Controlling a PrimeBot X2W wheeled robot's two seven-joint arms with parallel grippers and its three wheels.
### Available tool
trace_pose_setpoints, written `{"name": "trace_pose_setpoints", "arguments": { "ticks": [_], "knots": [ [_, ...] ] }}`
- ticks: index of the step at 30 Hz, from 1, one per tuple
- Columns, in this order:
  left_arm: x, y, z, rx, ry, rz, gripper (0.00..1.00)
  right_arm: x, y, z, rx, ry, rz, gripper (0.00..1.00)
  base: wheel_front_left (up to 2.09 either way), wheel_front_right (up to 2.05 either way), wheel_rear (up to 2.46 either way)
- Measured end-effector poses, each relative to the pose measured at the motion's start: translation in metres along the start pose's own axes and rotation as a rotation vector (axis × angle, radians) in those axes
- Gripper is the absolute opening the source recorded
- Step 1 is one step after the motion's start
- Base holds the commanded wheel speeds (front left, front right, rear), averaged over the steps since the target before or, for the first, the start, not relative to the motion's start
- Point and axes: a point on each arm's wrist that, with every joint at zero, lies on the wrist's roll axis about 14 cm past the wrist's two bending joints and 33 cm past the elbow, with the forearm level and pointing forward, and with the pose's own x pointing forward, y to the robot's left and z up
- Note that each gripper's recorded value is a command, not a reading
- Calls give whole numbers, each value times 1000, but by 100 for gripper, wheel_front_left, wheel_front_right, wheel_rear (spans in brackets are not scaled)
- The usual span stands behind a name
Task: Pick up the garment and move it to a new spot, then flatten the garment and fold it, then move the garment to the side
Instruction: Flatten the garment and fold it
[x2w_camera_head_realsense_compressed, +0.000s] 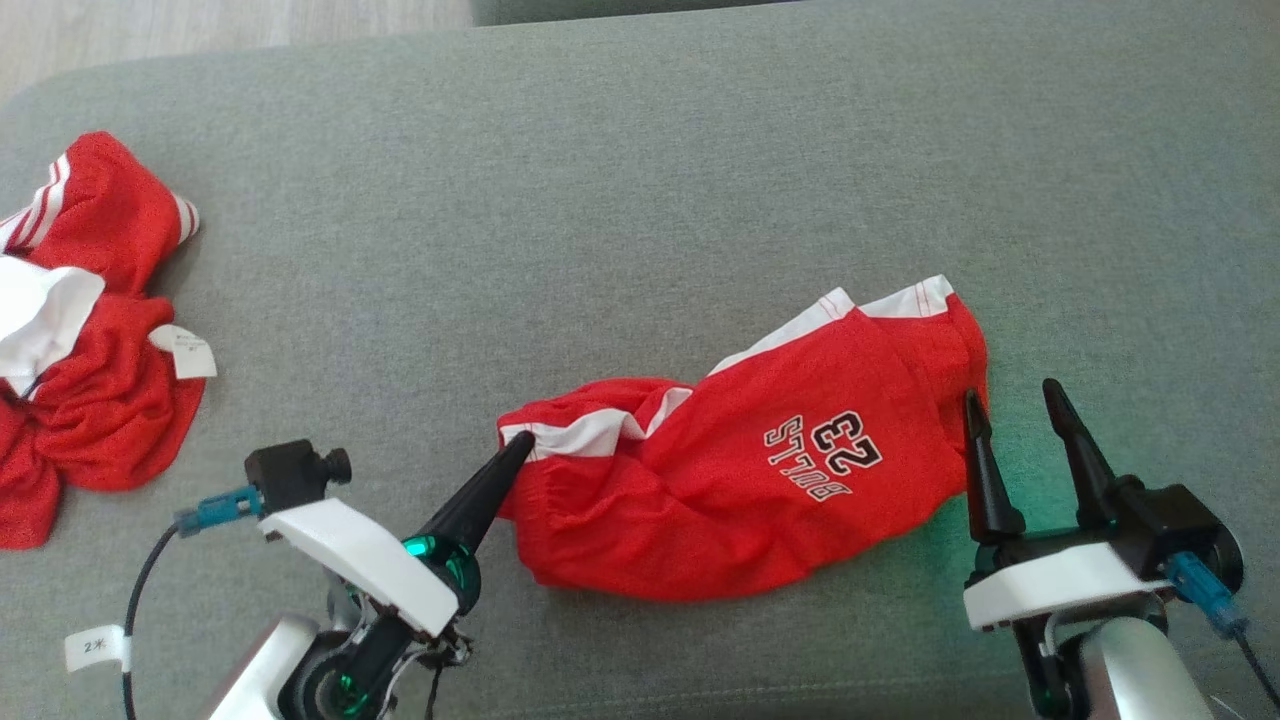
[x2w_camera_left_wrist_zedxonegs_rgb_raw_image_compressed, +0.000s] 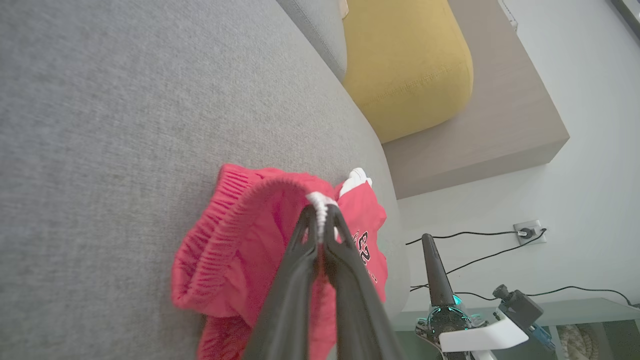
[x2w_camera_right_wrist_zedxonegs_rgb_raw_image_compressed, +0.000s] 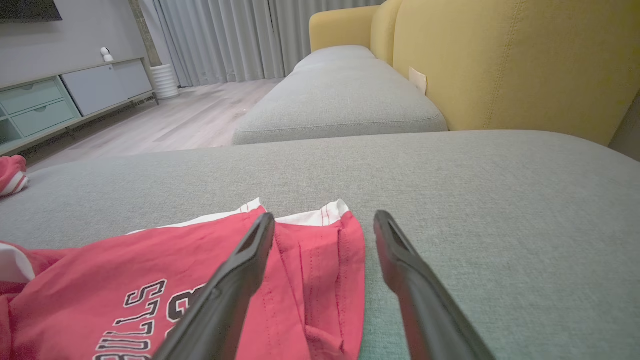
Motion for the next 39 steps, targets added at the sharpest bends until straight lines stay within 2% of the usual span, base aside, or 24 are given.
{"name": "trace_pose_setpoints", "arguments": {
  "ticks": [6, 8, 12, 20, 24, 28, 33, 39],
  "knots": [
    [-8, -2, 2, 63, -14, -4, 0, 2, 17, -6, 11, 19, 51, 100, 0, 0, 0],
    [-12, -1, 1, 68, -28, -1, 0, 7, 32, -12, 99, 37, 81, 100, 0, 0, 0],
    [-17, -2, -2, 68, -32, 2, 0, 19, 49, -13, 136, 83, 148, 100, 0, 0, 0],
    [-23, 3, -12, 42, -27, 19, 0, 76, 51, 25, 49, 262, 322, 100, 0, 0, 0],
    [-25, 3, -14, 42, -30, 22, 0, 70, 61, 0, 85, 457, 391, 100, 0, 0, 0],
    [-23, 5, -12, 45, -37, 25, 0, 63, 52, -29, 1, 594, 417, 100, 0, 0, 0],
    [-21, 7, -9, 37, -48, 32, 0, 73, 48, -36, -85, 605, 436, 100, 0, 0, 0],
    [-18, 10, -12, 27, -41, 38, 0, 80, 47, -43, -126, 617, 438, 100, 0, 0, 0]
  ]
}}
